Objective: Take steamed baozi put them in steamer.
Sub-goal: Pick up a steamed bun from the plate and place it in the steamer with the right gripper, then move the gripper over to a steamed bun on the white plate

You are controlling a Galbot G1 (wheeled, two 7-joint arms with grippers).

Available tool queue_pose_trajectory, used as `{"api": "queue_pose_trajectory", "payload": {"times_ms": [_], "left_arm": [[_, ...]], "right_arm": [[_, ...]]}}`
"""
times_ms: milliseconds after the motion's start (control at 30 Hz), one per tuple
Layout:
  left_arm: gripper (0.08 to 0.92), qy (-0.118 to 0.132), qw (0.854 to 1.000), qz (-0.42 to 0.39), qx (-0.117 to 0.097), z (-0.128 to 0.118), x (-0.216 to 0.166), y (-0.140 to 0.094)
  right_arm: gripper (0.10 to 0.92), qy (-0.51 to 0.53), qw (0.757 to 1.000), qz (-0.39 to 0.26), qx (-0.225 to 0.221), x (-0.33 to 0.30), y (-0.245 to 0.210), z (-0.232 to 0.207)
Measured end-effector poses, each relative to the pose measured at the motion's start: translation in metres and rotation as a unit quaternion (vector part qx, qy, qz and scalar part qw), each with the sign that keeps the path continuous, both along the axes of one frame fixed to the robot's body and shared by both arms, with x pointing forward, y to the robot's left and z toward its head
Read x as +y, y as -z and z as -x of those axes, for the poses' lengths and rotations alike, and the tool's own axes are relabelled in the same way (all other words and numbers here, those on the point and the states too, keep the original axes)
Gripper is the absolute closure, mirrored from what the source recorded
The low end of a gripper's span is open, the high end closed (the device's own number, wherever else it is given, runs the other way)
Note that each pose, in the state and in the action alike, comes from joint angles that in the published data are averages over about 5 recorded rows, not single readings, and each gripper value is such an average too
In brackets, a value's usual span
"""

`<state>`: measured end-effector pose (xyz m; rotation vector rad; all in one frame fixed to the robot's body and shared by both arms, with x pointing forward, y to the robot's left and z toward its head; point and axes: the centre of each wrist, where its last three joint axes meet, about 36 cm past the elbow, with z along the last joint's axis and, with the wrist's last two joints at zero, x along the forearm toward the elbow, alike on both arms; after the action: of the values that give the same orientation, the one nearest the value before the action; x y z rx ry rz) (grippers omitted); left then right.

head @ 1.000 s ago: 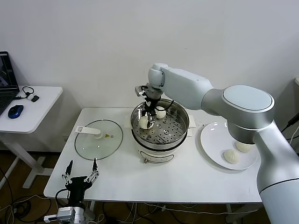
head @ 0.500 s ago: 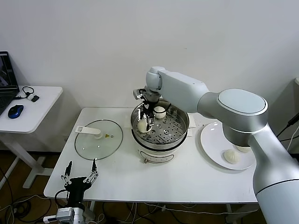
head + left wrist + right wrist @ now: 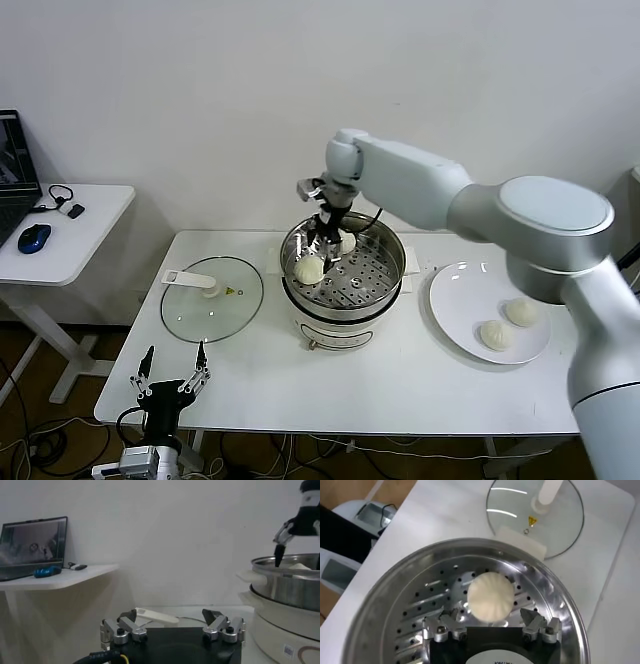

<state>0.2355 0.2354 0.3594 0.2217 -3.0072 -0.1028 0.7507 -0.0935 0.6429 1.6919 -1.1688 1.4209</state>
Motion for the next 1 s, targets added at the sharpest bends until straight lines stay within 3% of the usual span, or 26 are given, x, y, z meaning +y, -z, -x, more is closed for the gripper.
{"api": "queue_pose_trajectory", "payload": {"times_ms": [500, 733, 1000], "left_arm": [[0.177, 0.003, 1.000, 0.000, -0.003, -0.004, -0.002, -0.005], [0.177, 0.005, 1.000, 0.001, 0.001, -0.001, -0.004, -0.004], [0.177, 0.007, 1.000, 0.002, 0.000, 0.001, -0.008, -0.006]], "right_arm": [[0.200, 0.010, 0.999, -0.019, -0.032, -0.152, -0.073, 0.025], [0.200, 0.056, 0.998, -0.015, -0.036, -0.241, -0.069, 0.045], [0.200, 0.120, 0.993, 0.006, -0.022, -0.332, -0.031, 0.073]]}}
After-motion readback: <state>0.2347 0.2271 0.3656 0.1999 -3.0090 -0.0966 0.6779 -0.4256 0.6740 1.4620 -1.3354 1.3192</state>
